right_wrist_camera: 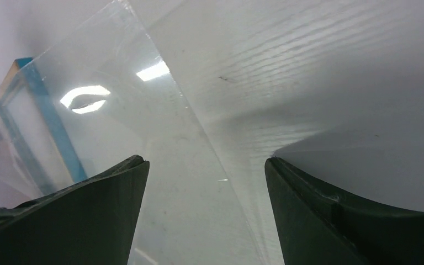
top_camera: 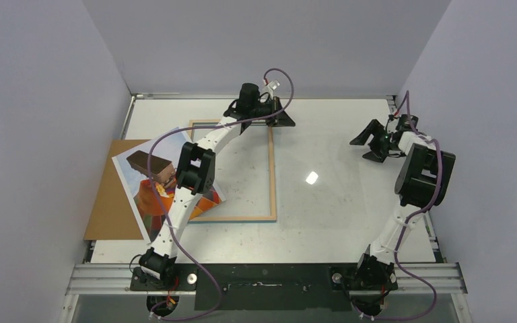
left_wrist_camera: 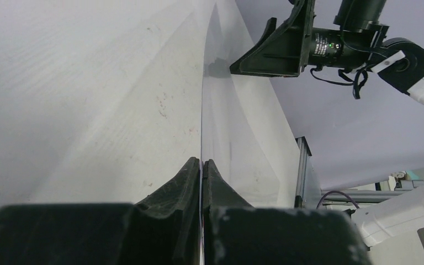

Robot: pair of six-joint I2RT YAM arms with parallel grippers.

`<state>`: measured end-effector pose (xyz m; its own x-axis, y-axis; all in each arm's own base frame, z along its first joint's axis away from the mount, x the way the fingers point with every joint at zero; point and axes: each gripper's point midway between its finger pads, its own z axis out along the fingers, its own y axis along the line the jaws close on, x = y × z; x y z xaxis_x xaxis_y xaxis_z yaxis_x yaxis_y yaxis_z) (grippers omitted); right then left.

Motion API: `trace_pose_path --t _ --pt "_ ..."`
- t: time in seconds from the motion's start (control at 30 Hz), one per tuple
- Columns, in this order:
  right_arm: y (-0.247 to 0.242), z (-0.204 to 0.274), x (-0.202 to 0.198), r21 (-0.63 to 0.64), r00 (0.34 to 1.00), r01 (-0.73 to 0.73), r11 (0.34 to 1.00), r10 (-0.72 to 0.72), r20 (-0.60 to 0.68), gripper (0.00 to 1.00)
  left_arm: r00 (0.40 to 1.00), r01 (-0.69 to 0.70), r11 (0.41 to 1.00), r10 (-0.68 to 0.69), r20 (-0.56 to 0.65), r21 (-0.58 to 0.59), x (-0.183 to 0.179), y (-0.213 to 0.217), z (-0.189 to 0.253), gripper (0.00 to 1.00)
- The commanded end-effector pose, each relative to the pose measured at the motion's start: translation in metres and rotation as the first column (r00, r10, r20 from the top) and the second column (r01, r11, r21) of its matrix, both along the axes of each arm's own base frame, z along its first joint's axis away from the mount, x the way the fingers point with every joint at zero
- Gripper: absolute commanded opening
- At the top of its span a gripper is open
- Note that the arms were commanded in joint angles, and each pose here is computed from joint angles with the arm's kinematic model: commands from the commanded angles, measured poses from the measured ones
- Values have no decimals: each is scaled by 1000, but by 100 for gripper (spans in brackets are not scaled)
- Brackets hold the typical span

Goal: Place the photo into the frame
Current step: Pick up the photo frame item at the center of the board.

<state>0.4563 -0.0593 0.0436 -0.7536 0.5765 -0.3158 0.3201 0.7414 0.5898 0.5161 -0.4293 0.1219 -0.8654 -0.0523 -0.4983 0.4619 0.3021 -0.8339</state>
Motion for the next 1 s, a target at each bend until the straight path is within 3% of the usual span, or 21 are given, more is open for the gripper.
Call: trace_pose_path --t 0.0,0.27,0.4,0.57,0.8,0.97 --pt "24 20 17 73 977 -129 989 115 179 79 970 57 991 -27 243 -118 -3 1 105 0" --pt "40 11 19 154 959 -216 964 180 217 78 985 -4 989 30 169 -148 9 7 111 0" --pt "65 21 8 245 921 -345 906 277 275 77 985 -62 989 82 151 -135 20 15 111 0" --pt "87 41 -15 258 859 -480 839 388 335 76 981 -149 983 160 110 -105 40 29 99 0" --pt "91 42 -24 274 856 -490 828 398 329 65 971 -213 974 220 91 -78 56 43 83 0" --pt "83 43 -25 266 864 -475 839 386 325 51 963 -252 966 256 80 -48 65 54 73 0"
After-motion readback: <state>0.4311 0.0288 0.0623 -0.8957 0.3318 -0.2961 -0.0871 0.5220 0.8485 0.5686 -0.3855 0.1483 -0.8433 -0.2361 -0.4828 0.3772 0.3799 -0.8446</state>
